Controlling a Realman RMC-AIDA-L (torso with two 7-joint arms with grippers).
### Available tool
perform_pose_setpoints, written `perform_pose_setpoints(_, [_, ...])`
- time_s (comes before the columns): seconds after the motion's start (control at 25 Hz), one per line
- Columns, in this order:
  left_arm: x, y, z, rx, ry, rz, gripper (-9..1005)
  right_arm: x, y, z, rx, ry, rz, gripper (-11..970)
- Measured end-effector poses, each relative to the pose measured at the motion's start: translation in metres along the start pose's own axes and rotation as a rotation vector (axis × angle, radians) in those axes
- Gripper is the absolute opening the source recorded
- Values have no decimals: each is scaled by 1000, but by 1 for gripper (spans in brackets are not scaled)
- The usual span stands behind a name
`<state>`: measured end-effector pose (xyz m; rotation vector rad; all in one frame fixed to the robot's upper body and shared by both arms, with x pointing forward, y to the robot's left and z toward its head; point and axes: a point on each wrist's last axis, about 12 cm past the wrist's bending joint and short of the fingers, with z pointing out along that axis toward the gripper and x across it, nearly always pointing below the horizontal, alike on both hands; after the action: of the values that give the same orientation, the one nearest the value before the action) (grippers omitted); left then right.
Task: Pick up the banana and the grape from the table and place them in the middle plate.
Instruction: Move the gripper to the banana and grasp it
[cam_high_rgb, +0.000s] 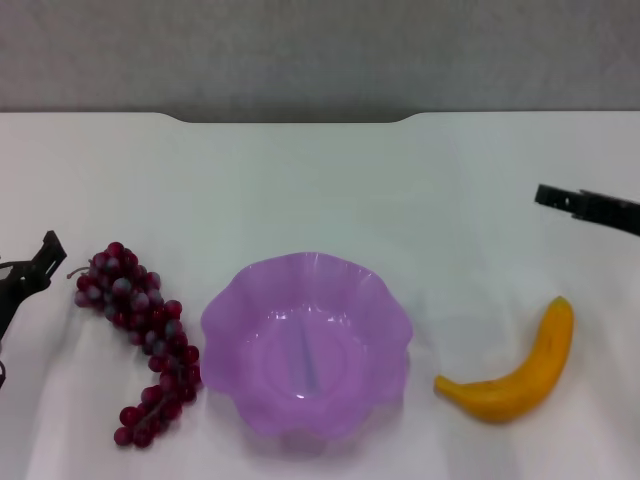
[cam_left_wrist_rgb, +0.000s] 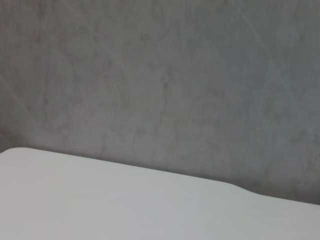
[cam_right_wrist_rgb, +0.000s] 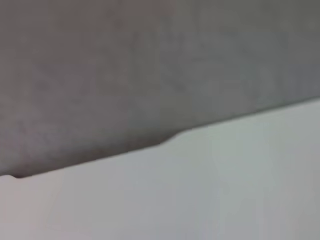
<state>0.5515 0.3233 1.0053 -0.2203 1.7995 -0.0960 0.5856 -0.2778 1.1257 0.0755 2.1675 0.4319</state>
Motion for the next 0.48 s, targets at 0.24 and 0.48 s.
perform_pose_setpoints(0.24, [0, 1, 0, -3, 4, 8, 885, 21, -19, 12, 29, 179, 104, 879])
perform_pose_setpoints(0.48, [0, 1, 0, -2, 3, 13, 884, 28, -28, 19, 27, 336, 182, 879])
